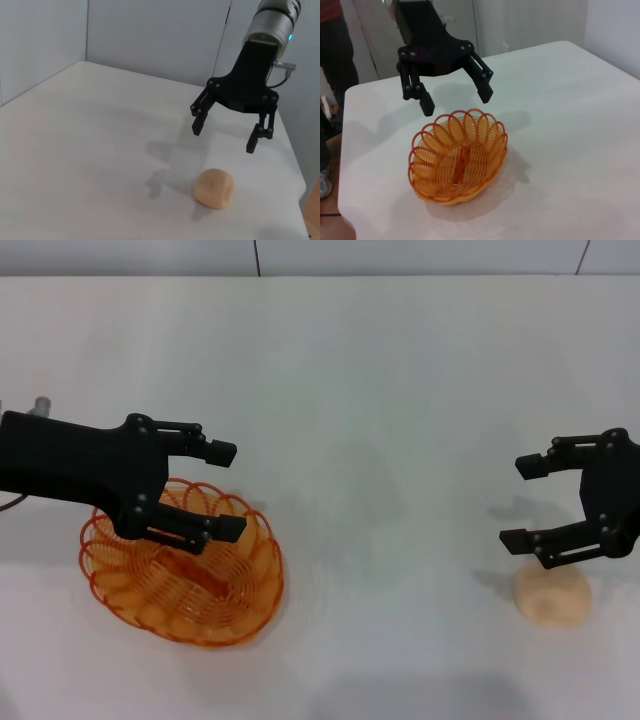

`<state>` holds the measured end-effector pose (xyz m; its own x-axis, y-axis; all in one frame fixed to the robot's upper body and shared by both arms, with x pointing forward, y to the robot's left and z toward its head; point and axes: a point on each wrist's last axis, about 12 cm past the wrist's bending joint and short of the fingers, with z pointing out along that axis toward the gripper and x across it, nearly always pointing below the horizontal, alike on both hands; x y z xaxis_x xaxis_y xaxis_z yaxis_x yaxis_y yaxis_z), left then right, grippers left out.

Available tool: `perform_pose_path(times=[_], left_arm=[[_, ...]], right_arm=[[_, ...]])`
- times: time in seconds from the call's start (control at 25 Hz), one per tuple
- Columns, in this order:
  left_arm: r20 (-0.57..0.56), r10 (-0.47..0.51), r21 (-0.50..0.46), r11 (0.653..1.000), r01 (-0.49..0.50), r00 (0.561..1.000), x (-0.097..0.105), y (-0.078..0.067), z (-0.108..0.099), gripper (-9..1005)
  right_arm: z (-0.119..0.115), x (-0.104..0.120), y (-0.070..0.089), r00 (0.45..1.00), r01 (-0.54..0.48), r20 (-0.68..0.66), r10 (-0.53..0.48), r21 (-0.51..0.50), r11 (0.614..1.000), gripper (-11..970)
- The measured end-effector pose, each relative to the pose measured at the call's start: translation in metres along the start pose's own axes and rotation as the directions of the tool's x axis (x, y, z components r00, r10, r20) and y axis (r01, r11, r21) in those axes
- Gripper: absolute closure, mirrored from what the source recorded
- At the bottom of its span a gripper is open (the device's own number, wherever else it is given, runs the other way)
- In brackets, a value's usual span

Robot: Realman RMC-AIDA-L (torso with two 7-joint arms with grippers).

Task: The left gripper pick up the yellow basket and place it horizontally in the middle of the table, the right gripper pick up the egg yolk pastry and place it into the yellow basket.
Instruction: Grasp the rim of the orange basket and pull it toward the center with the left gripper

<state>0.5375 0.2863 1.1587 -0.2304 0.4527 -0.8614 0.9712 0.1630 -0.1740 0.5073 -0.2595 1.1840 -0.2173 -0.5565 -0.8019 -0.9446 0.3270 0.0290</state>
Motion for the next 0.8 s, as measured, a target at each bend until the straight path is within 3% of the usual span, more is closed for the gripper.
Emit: perform_pose_path(times=[0.6,0.8], left_arm=[[-0.001,-0.013,-0.012,1.0,0.013,1.0,0.001,0.001,-0.005,118],[-0.046,-0.093,-0.075,0.993,0.09,0.995,-0.001,0.005,-0.025,118]], right_arm=[[0.005,-0.005,0.001,1.0,0.023,-0.003,-0.024,-0.013,1.0,115],[0.004,-0.005,0.0,1.0,0.022,-0.001,-0.022,-0.011,1.0,115]])
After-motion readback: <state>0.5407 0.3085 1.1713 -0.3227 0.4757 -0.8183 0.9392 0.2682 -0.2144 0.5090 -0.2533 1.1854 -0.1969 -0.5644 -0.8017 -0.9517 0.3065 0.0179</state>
